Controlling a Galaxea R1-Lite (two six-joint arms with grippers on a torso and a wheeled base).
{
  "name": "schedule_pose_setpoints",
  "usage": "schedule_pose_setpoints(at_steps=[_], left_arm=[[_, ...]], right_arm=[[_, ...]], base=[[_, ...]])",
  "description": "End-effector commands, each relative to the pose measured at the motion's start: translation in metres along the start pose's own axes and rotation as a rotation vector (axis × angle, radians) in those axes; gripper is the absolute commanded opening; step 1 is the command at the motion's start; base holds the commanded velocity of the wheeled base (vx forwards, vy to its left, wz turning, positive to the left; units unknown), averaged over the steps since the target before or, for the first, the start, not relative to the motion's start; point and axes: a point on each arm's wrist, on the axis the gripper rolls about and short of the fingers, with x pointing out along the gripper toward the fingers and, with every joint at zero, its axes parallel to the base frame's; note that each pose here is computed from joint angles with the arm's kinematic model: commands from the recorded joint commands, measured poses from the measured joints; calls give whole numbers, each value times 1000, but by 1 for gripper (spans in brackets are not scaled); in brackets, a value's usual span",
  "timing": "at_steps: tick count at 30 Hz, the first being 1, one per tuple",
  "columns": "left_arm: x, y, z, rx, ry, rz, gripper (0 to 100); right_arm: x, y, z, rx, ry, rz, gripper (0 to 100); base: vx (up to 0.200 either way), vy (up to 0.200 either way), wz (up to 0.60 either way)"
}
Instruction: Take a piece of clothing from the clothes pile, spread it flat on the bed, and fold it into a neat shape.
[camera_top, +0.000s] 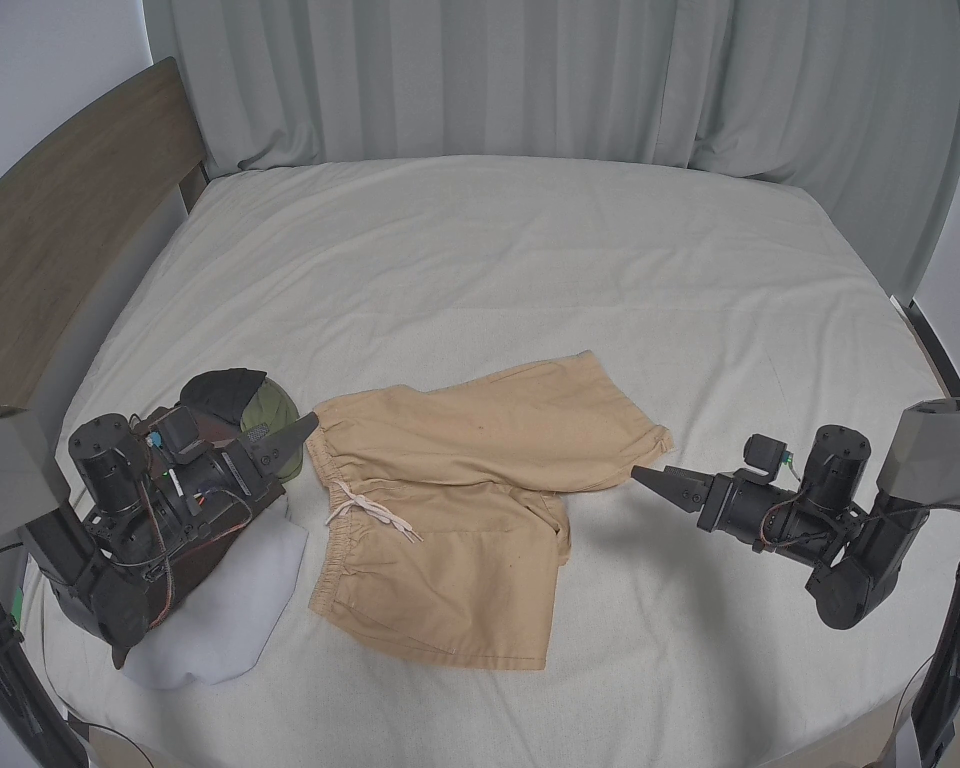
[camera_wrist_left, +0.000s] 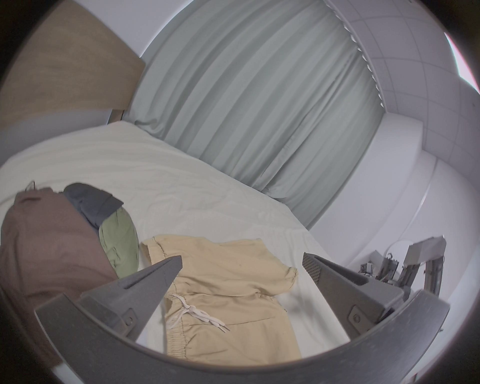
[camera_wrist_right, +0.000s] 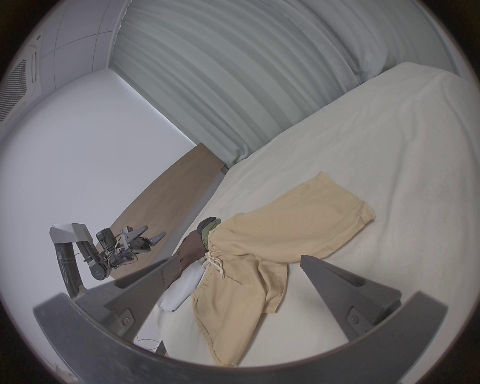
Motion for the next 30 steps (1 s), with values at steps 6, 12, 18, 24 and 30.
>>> schedule_pose_setpoints(at_steps=[6,12,18,24,30], left_arm=[[-5,-10,-4,72,21,-27,100],[-8,-10,-8,135,40,-30,100],[-12,-12,-11,226,65,-61,100],[-14,-14,-12,279,69,-72,100],[-18,-15,-17,379,98,-127,100]], right_arm=[[6,-2,-17,31,54,-3,100],[14,-9,-30,52,91,-13,100],[25,-5,-35,79,82,-29,100],[28,-4,-37,132,84,-26,100],[38,-6,-42,162,77,-38,100]], base=[[0,0,0],[0,0,0],[0,0,0],[0,0,0],[0,0,0]])
